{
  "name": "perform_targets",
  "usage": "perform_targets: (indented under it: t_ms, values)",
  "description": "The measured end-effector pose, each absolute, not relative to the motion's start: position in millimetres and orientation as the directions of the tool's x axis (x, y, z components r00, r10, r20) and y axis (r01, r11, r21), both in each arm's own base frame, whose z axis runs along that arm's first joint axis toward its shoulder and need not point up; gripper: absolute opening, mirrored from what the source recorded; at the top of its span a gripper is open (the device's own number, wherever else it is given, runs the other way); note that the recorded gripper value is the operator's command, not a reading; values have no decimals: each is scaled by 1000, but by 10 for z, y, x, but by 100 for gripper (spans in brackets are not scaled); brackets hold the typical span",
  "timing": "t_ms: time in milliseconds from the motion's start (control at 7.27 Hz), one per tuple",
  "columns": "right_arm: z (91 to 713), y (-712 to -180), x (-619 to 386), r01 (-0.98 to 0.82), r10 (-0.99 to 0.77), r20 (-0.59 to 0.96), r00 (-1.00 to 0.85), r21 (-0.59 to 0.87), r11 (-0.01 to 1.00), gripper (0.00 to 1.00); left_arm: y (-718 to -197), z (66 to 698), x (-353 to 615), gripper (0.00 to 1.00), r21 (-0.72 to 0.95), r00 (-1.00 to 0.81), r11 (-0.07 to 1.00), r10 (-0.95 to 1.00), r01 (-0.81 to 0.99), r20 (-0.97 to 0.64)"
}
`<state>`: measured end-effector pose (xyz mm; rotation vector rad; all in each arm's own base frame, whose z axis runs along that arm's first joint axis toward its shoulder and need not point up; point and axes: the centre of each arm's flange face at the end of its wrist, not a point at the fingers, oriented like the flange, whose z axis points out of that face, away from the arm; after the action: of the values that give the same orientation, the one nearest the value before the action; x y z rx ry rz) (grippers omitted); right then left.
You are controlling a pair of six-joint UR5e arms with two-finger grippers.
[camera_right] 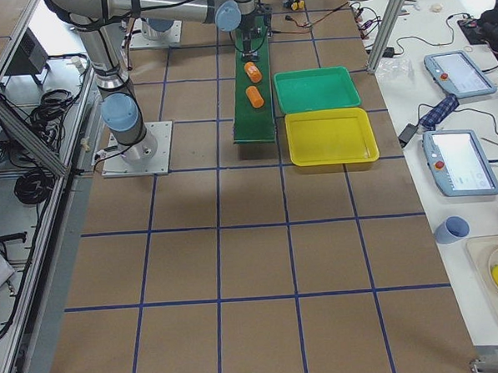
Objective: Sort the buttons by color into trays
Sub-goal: 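Grasp a belt green button with right gripper while left grasps yellow button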
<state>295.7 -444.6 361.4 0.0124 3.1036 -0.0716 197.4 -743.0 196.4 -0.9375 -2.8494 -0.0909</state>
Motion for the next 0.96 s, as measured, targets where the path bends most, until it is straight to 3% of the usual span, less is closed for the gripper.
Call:
perform_targets:
  t_ms: [138,275,688,962]
  values:
    - [3528,-4457,3140,7,6,-37,-999,-41,999,100,-7448,1952,1980,97,12,-795,803,587,596,153]
    - [3439,-4472,3305,9,8,-32,-999,-31,999,100,-7463,1930,1987,88,12,-794,803,587,596,156]
    - [3194,-4530,3501,3,3,-13,-1000,-4,1000,100,-7507,1895,2022,46,9,-795,804,586,594,158]
    - [3158,-4538,3475,4,4,-3,-1000,4,1000,100,-7522,1870,2024,34,1,-795,806,584,592,164]
